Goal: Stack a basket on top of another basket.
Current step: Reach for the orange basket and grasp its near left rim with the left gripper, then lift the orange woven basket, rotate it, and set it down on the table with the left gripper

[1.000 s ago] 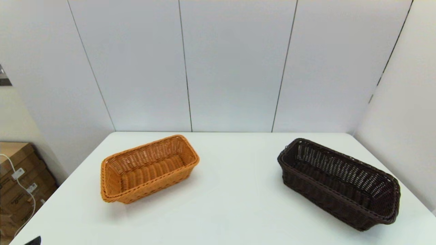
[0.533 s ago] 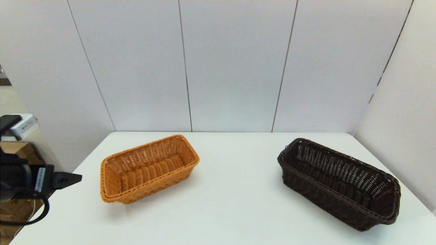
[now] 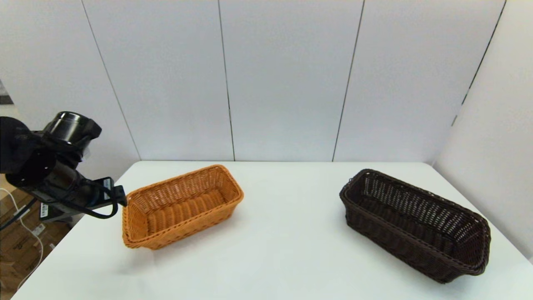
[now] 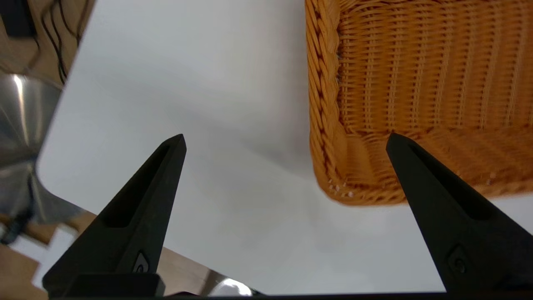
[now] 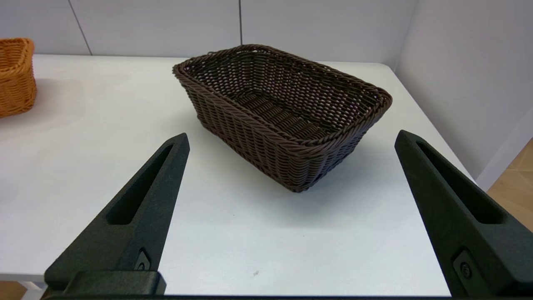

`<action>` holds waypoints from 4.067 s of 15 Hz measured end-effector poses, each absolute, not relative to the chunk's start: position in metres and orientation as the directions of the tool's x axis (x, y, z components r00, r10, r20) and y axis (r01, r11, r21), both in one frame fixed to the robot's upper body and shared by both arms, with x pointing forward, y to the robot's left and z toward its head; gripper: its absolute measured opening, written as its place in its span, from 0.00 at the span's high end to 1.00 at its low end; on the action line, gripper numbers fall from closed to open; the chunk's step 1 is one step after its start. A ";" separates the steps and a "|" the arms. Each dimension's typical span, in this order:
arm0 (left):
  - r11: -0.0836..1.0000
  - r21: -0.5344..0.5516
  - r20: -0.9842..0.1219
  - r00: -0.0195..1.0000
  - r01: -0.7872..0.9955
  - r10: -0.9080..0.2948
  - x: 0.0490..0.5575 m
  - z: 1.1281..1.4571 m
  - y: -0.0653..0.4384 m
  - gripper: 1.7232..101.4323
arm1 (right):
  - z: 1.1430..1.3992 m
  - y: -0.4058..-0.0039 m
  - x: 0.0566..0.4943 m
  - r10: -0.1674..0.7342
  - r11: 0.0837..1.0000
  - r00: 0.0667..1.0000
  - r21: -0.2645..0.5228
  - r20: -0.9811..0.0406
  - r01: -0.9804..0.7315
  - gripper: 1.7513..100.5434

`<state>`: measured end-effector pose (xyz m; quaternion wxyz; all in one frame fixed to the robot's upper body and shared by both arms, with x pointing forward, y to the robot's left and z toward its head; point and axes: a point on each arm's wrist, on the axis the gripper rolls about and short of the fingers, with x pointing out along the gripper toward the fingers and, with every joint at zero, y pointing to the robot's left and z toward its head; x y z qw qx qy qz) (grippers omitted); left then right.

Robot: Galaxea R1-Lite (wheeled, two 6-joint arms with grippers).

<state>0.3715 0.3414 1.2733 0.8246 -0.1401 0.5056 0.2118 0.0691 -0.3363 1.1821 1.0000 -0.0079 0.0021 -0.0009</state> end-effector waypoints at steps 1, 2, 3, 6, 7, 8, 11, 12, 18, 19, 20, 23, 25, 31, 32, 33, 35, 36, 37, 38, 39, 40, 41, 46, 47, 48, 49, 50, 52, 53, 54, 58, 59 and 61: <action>0.856 -0.018 -0.905 0.372 -0.517 0.206 0.377 1.269 0.341 0.04 | 1.182 -0.336 0.069 -0.001 1.000 1.000 -0.016 -0.004 0.001 0.03; 0.845 -0.015 -0.915 0.349 -0.534 0.204 0.383 1.262 0.341 0.04 | 1.182 -0.336 0.069 -0.002 1.000 1.000 -0.016 -0.005 0.002 0.03; 0.842 -0.007 -0.923 0.328 -0.539 0.203 0.389 1.255 0.341 0.04 | 1.182 -0.336 0.069 -0.002 1.000 1.000 -0.015 -0.005 0.002 0.03; 0.838 -0.006 -0.946 0.274 -0.546 0.172 0.401 1.234 0.340 0.04 | 1.182 -0.336 0.069 -0.001 1.000 1.000 -0.016 -0.004 0.001 0.03; 0.837 -0.008 -0.953 0.259 -0.546 0.159 0.405 1.228 0.340 0.04 | 1.182 -0.336 0.069 -0.001 1.000 1.000 -0.015 -0.004 0.001 0.03; 0.835 -0.006 -0.958 0.243 -0.550 0.154 0.409 1.222 0.340 0.04 | 1.182 -0.336 0.069 -0.002 1.000 1.000 -0.015 -0.004 0.002 0.03; 0.824 0.010 -0.967 0.204 -0.567 0.152 0.420 1.201 0.339 0.04 | 1.182 -0.336 0.069 -0.001 1.000 1.000 -0.016 -0.005 0.001 0.03; 0.823 0.012 -0.968 0.199 -0.568 0.151 0.423 1.195 0.339 0.04 | 1.182 -0.336 0.069 -0.002 1.000 1.000 -0.016 -0.005 0.002 0.03; 0.823 0.037 -0.976 0.155 -0.567 0.151 0.438 1.158 0.338 0.04 | 1.182 -0.336 0.069 -0.002 1.000 1.000 -0.016 -0.005 0.002 0.03; 0.824 0.041 -0.978 0.147 -0.565 0.150 0.438 1.156 0.337 0.04 | 1.182 -0.336 0.069 -0.001 1.000 1.000 -0.016 -0.004 0.001 0.03; 0.824 0.038 -0.979 0.143 -0.565 0.143 0.439 1.154 0.337 0.04 | 1.182 -0.336 0.069 -0.001 1.000 1.000 -0.015 -0.005 0.001 0.03; 0.830 -0.019 -0.987 0.144 -0.558 0.074 0.438 1.154 0.335 0.15 | 1.182 -0.336 0.069 -0.001 1.000 1.000 -0.015 -0.005 0.001 0.03; 0.833 -0.047 -0.989 0.146 -0.552 0.040 0.438 1.156 0.334 0.32 | 1.182 -0.336 0.069 -0.001 1.000 1.000 -0.015 -0.005 0.001 0.03; 0.833 -0.083 -0.983 0.182 -0.547 0.022 0.437 1.167 0.334 0.83 | 1.182 -0.336 0.069 -0.001 1.000 1.000 -0.015 -0.004 0.001 0.03; 0.832 -0.082 -0.983 0.182 -0.548 0.023 0.436 1.168 0.334 0.83 | 1.182 -0.336 0.069 -0.001 1.000 1.000 -0.016 -0.004 0.001 0.03; 0.833 -0.083 -0.982 0.185 -0.547 0.024 0.436 1.168 0.334 0.83 | 1.182 -0.336 0.069 -0.001 1.000 1.000 -0.015 -0.005 0.001 0.03; 0.833 -0.084 -0.982 0.188 -0.547 0.025 0.435 1.170 0.334 0.83 | 1.182 -0.336 0.069 -0.002 1.000 1.000 -0.015 -0.005 0.002 0.03; 0.835 -0.092 -0.981 0.192 -0.543 0.017 0.435 1.172 0.334 0.83 | 1.182 -0.336 0.069 -0.002 1.000 1.000 -0.015 -0.005 0.002 0.03; 0.837 -0.115 -0.981 0.196 -0.535 -0.009 0.434 1.174 0.333 0.84 | 1.182 -0.336 0.069 -0.002 1.000 1.000 -0.015 -0.004 0.002 0.03; 0.842 -0.158 -0.977 0.206 -0.516 -0.058 0.432 1.179 0.332 0.86 | 1.182 -0.336 0.069 -0.001 1.000 1.000 -0.016 -0.004 0.001 0.03; 0.852 -0.200 -0.971 0.214 -0.483 -0.106 0.430 1.183 0.329 0.86 | 1.182 -0.336 0.069 -0.002 1.000 1.000 -0.015 -0.005 0.002 0.03; 0.871 -0.237 -0.963 0.223 -0.430 -0.152 0.428 1.188 0.325 0.86 | 1.182 -0.336 0.069 -0.002 1.000 1.000 -0.015 -0.004 0.002 0.03; 0.889 -0.253 -0.958 0.225 -0.381 -0.176 0.425 1.191 0.319 0.86 | 1.182 -0.336 0.069 -0.001 1.000 1.000 -0.015 -0.005 0.001 0.03; 0.932 -0.301 -0.935 0.256 -0.201 -0.247 0.422 1.200 0.280 0.86 | 1.182 -0.336 0.069 -0.001 1.000 1.000 -0.016 -0.004 0.001 0.03; 0.929 -0.332 -0.923 0.258 -0.162 -0.285 0.421 1.201 0.270 0.86 | 1.182 -0.336 0.069 -0.001 1.000 1.000 -0.016 -0.004 0.001 0.03; 0.925 -0.357 -0.914 0.254 -0.130 -0.317 0.421 1.202 0.261 0.86 | 1.182 -0.336 0.069 -0.001 1.000 1.000 -0.015 -0.004 0.001 0.03; 0.923 -0.370 -0.907 0.254 -0.105 -0.335 0.420 1.202 0.251 0.86 | 1.182 -0.336 0.069 -0.001 1.000 1.000 -0.015 -0.004 0.001 0.03; 0.921 -0.379 -0.903 0.249 -0.084 -0.349 0.419 1.201 0.239 0.87 | 1.182 -0.336 0.069 -0.001 1.000 1.000 -0.015 -0.004 0.001 0.03; 0.917 -0.390 -0.903 0.231 -0.083 -0.363 0.417 1.195 0.220 0.87 | 1.182 -0.336 0.069 -0.002 1.000 1.000 -0.015 -0.004 0.002 0.03; 0.918 -0.388 -0.906 0.217 -0.082 -0.363 0.416 1.191 0.214 0.87 | 1.182 -0.336 0.069 -0.001 1.000 1.000 -0.015 -0.005 0.001 0.03; 0.920 -0.385 -0.909 0.205 -0.078 -0.363 0.415 1.187 0.209 0.87 | 1.182 -0.336 0.069 -0.001 1.000 1.000 -0.016 -0.004 0.001 0.03; 0.922 -0.374 -0.919 0.172 -0.096 -0.355 0.416 1.176 0.202 0.87 | 1.182 -0.336 0.069 -0.002 1.000 1.000 -0.016 -0.004 0.002 0.03; 0.923 -0.371 -0.921 0.168 -0.098 -0.352 0.416 1.173 0.201 0.87 | 1.182 -0.336 0.069 -0.001 1.000 1.000 -0.016 -0.004 0.001 0.03; 0.923 -0.374 -0.919 0.170 -0.094 -0.355 0.417 1.171 0.199 0.87 | 1.182 -0.336 0.069 -0.001 1.000 1.000 -0.015 -0.004 0.001 0.03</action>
